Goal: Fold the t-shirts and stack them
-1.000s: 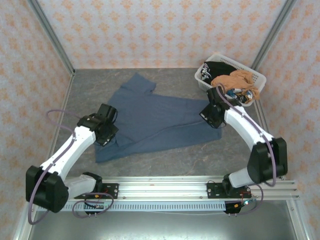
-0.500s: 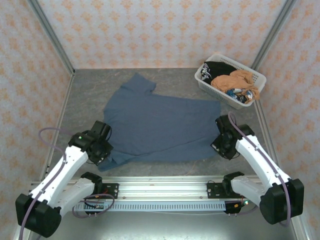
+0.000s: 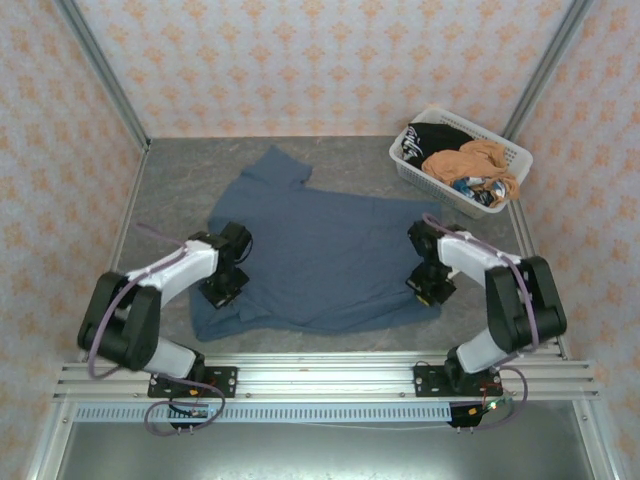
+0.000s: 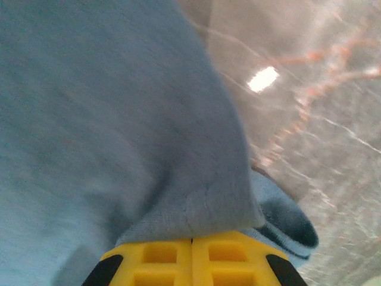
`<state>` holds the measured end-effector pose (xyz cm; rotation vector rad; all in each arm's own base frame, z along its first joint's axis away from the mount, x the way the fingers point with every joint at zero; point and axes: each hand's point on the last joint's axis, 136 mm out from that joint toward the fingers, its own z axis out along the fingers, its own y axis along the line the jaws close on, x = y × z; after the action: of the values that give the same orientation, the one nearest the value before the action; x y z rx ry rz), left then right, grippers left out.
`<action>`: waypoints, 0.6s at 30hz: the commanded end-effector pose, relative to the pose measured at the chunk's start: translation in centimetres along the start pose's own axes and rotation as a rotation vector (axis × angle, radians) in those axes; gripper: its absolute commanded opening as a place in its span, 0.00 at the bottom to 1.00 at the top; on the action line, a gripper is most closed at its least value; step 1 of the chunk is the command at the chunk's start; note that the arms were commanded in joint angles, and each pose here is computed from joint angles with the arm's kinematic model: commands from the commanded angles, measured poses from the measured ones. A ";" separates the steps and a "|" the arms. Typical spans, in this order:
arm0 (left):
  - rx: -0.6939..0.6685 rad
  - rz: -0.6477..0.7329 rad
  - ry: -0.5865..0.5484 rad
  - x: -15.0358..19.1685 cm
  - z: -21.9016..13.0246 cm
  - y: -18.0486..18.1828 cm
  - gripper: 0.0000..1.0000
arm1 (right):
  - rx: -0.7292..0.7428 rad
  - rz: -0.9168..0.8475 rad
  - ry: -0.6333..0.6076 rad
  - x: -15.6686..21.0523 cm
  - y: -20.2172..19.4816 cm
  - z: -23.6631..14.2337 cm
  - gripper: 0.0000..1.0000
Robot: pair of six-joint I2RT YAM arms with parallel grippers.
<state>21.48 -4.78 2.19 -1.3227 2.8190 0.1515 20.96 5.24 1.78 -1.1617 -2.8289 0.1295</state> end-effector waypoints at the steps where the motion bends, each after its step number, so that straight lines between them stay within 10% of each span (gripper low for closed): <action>1: -0.017 0.015 -0.060 -2.1 1.0 -2.6 0.00 | -0.041 -0.032 -0.072 -2.5 3.2 0.6 0.00; 8: -0.028 -0.183 0.052 -5.3 5.1 -3.1 0.00 | -0.068 -0.077 -0.005 -4.0 10.3 1.8 0.00; 18: 0.045 -0.323 -0.002 -15.7 2.5 -7.3 0.00 | -0.215 -0.159 0.021 -6.5 25.7 1.0 0.00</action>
<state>35.40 0.24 1.76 -1.6859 2.6005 0.0518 42.55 16.74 2.36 -1.0112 -3.0261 -0.1689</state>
